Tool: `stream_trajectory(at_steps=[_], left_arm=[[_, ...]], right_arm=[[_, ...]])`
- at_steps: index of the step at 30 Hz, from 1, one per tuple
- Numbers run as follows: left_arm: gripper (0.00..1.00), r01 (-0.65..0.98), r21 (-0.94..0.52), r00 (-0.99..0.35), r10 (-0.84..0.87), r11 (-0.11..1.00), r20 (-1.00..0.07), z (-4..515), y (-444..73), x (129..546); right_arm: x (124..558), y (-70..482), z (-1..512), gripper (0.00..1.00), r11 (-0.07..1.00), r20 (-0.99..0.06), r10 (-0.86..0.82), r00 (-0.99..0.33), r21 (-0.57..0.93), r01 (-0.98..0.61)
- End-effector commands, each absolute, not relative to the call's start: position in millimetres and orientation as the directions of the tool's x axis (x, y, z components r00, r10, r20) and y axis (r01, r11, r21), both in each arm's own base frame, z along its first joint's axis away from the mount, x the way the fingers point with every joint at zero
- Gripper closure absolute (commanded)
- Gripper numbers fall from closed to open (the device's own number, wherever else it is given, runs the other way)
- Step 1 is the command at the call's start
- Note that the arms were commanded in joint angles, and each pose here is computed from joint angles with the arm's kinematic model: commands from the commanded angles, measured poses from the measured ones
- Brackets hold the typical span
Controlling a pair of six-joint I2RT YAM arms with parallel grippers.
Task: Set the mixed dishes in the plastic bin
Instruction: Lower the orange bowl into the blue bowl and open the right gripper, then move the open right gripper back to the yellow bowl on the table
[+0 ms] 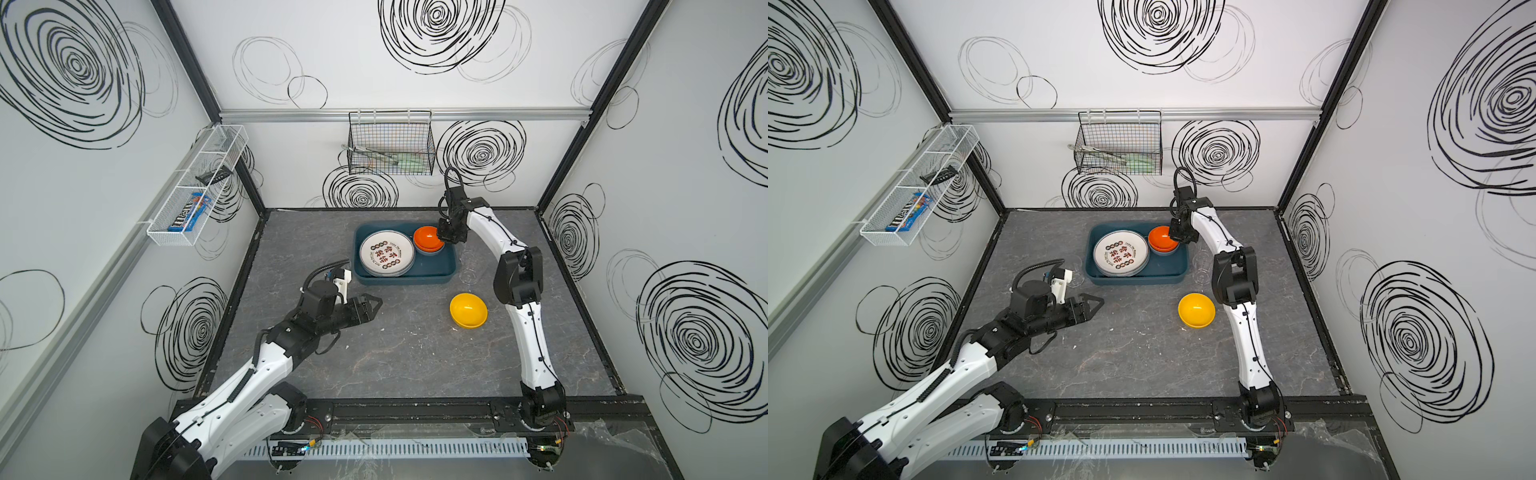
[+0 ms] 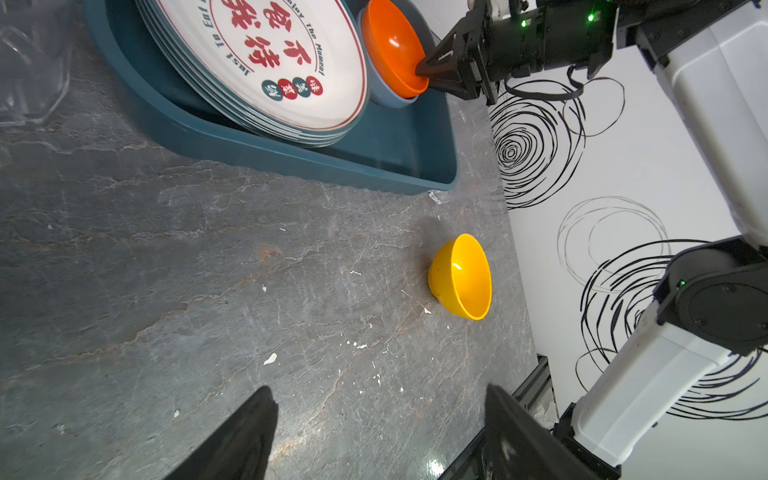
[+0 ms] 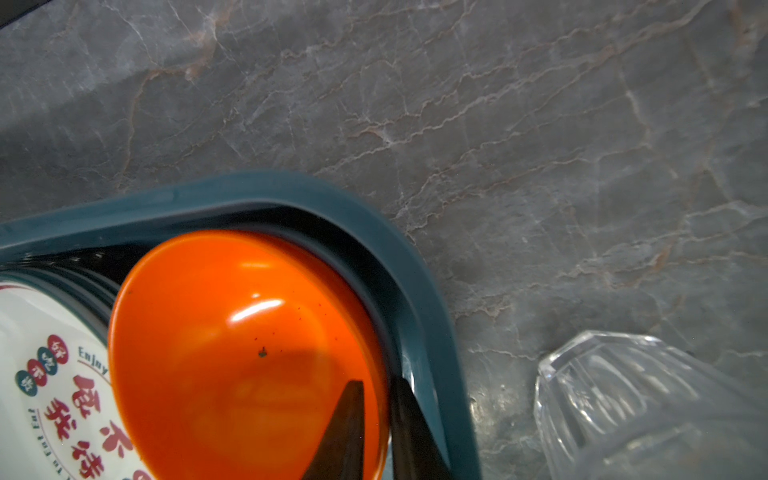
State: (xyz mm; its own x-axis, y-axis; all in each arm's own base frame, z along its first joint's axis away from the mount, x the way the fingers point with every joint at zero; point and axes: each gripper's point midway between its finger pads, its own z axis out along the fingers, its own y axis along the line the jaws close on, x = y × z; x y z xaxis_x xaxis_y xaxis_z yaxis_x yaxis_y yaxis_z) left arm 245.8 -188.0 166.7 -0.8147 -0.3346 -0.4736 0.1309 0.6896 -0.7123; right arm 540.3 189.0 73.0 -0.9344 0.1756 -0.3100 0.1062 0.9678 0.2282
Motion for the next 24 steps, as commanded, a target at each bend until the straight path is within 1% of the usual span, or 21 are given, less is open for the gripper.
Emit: stream_trajectory(at_steps=[1, 16, 24], left_arm=[[0.18, 0.149, -0.728, -0.798, -0.353, 0.67, -0.488, 173.5, -188.9, 248.1], [0.18, 0.166, -0.731, -0.795, -0.349, 0.662, -0.497, 179.1, -191.8, 246.0], [0.18, 0.172, -0.73, -0.796, -0.343, 0.661, -0.499, 179.2, -194.7, 243.7]], right_arm=[[543.0, 193.1, 101.9, 0.8, 0.968, -0.36, 0.171, -0.917, 0.236, 0.088], [536.5, 194.1, 162.3, 0.74, 0.973, -0.46, 0.156, -0.874, 0.224, 0.056], [531.1, 193.2, 164.1, 0.74, 0.974, -0.45, 0.154, -0.88, 0.217, 0.059]])
